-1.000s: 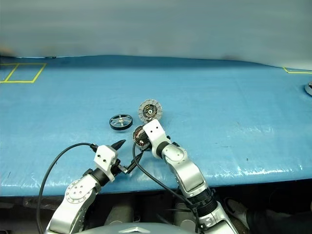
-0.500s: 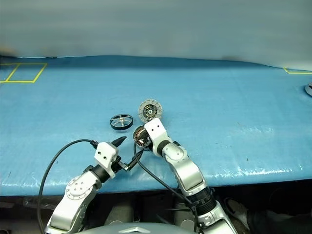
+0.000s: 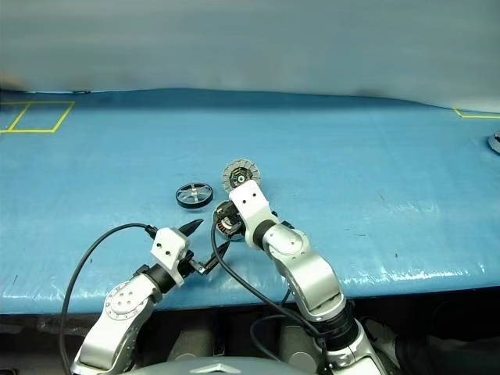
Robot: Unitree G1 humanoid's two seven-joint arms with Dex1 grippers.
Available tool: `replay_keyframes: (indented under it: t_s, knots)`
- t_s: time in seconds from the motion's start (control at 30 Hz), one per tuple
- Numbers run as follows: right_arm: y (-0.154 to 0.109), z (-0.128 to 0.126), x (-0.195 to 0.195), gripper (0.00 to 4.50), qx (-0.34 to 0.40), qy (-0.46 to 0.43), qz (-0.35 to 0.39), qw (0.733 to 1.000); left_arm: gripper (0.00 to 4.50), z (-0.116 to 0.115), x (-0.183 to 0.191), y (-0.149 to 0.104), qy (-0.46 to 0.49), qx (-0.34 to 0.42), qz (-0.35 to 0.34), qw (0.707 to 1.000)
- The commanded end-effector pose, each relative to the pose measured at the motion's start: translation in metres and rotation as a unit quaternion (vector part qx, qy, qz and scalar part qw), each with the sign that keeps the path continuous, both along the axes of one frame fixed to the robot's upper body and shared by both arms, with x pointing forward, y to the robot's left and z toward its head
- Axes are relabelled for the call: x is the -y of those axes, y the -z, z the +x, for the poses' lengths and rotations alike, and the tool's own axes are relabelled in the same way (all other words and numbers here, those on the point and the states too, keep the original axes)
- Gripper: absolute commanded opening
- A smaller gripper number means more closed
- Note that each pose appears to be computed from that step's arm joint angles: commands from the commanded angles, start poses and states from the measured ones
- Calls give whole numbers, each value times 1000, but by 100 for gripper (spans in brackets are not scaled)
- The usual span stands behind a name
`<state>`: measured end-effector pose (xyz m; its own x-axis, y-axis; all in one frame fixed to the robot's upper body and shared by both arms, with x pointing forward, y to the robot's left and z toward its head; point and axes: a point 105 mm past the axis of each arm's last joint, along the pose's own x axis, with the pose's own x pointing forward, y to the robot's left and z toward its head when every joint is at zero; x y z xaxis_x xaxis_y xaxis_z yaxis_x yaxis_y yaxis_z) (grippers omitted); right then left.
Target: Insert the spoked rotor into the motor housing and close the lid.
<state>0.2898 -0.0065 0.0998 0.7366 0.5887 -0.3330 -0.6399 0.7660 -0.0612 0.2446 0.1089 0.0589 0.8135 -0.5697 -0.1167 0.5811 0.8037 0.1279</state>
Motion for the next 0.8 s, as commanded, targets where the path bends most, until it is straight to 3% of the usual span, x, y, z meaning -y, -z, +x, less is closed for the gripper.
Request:
replay_keyframes:
  t_s: [0.03, 0.8]
  knots:
    - [-7, 1, -7, 5, 17, -5, 10, 1000, 450, 1, 2, -11, 6, 19, -10, 1000]
    - [20, 10, -5, 5, -3, 21, 18, 1000, 450, -1, 4, -10, 2, 18, -14, 1000]
